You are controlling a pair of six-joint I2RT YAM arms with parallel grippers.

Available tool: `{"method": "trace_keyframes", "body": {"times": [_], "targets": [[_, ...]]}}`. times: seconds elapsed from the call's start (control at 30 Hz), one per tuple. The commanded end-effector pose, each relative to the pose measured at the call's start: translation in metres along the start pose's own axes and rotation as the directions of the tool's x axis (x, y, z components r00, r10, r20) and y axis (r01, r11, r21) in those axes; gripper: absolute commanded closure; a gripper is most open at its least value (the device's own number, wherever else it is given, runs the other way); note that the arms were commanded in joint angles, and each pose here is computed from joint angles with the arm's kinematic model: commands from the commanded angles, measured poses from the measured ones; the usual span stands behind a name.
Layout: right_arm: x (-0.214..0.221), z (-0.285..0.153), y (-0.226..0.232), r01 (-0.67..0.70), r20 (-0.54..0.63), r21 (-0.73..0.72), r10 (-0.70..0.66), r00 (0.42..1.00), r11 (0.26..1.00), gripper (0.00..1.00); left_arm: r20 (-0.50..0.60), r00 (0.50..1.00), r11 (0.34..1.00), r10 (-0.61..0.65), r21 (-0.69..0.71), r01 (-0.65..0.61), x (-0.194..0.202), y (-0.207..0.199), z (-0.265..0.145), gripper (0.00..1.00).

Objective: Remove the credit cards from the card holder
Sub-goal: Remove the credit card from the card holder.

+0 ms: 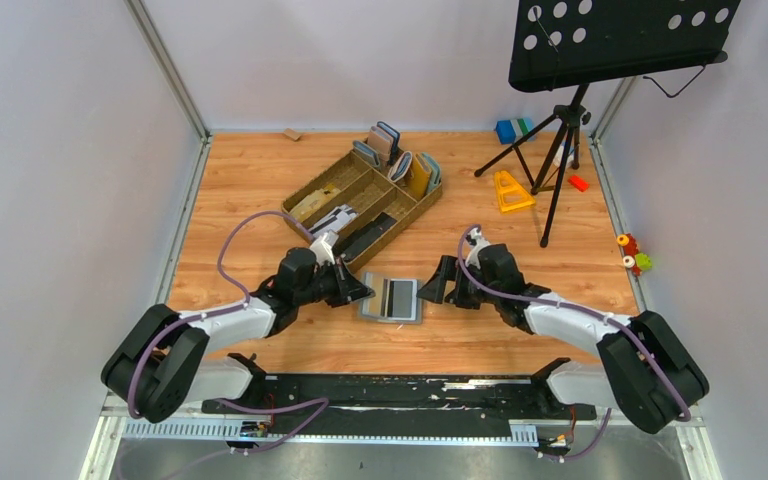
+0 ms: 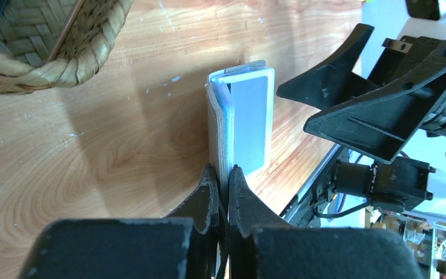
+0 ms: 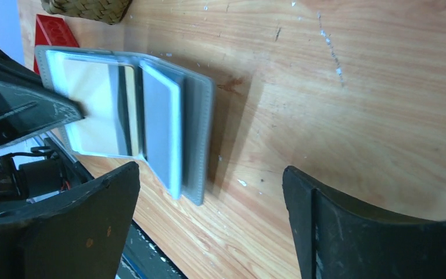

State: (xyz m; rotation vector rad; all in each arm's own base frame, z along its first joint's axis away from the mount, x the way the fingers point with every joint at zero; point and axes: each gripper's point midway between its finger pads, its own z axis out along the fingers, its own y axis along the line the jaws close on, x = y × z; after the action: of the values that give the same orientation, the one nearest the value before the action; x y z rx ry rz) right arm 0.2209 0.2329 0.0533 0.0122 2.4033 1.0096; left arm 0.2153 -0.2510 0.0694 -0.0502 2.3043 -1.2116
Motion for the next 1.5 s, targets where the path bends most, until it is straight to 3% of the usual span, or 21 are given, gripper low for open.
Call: {"method": "trace_keyframes", "body": {"times": [0.0,0.33,0.63,0.73,0.93,1.13,1.2,1.23,1.3,1.37,1.47], "targets": [[-0.005,-0.011,0.014,0.048,0.011,-0.099,-0.047,0.999,0.994,0.01,0.037,0.999,0.995,0.033,0.098,-0.037,-0.013,-0.026,-0.010,1.00],[-0.010,-0.032,0.066,0.073,0.051,-0.360,-0.058,0.997,0.930,0.00,0.064,0.998,0.951,0.010,0.307,-0.029,-0.030,-0.083,-0.026,1.00],[-0.019,-0.054,0.092,0.102,0.121,-0.465,-0.050,0.991,0.879,0.02,0.091,0.996,0.925,0.010,0.377,-0.044,-0.043,-0.111,-0.039,1.00],[-0.022,-0.056,0.096,0.092,0.118,-0.477,-0.040,0.992,0.874,0.16,0.092,0.996,0.920,0.010,0.390,-0.046,-0.042,-0.115,-0.042,1.00],[-0.023,-0.057,0.103,0.047,0.092,-0.505,0.000,0.996,0.862,0.58,0.096,0.995,0.917,0.004,0.397,-0.042,-0.041,-0.115,-0.045,1.00],[-0.020,-0.052,0.096,-0.001,0.070,-0.492,0.041,0.997,0.871,0.98,0.113,0.991,0.987,0.072,0.135,-0.087,-0.039,-0.060,-0.033,0.91],[-0.018,-0.051,0.095,-0.012,0.064,-0.496,0.050,0.997,0.869,1.00,0.109,0.990,0.994,0.091,0.053,-0.097,-0.039,-0.044,-0.030,0.75],[-0.018,-0.051,0.096,-0.015,0.061,-0.499,0.052,0.997,0.866,1.00,0.104,0.989,0.994,0.106,0.000,-0.106,-0.040,-0.035,-0.030,0.62],[-0.018,-0.049,0.096,-0.019,0.054,-0.499,0.053,0.997,0.867,1.00,0.081,0.989,0.972,0.125,-0.209,-0.105,-0.041,0.001,-0.036,0.45],[-0.018,-0.047,0.094,-0.026,0.050,-0.489,0.058,0.997,0.872,1.00,0.071,0.982,0.936,0.174,-0.321,-0.142,-0.046,0.017,-0.047,0.40],[-0.017,-0.041,0.089,-0.037,0.035,-0.465,0.060,0.998,0.885,1.00,0.106,0.965,0.923,0.238,-0.333,-0.191,-0.059,0.006,-0.061,0.39]]}}
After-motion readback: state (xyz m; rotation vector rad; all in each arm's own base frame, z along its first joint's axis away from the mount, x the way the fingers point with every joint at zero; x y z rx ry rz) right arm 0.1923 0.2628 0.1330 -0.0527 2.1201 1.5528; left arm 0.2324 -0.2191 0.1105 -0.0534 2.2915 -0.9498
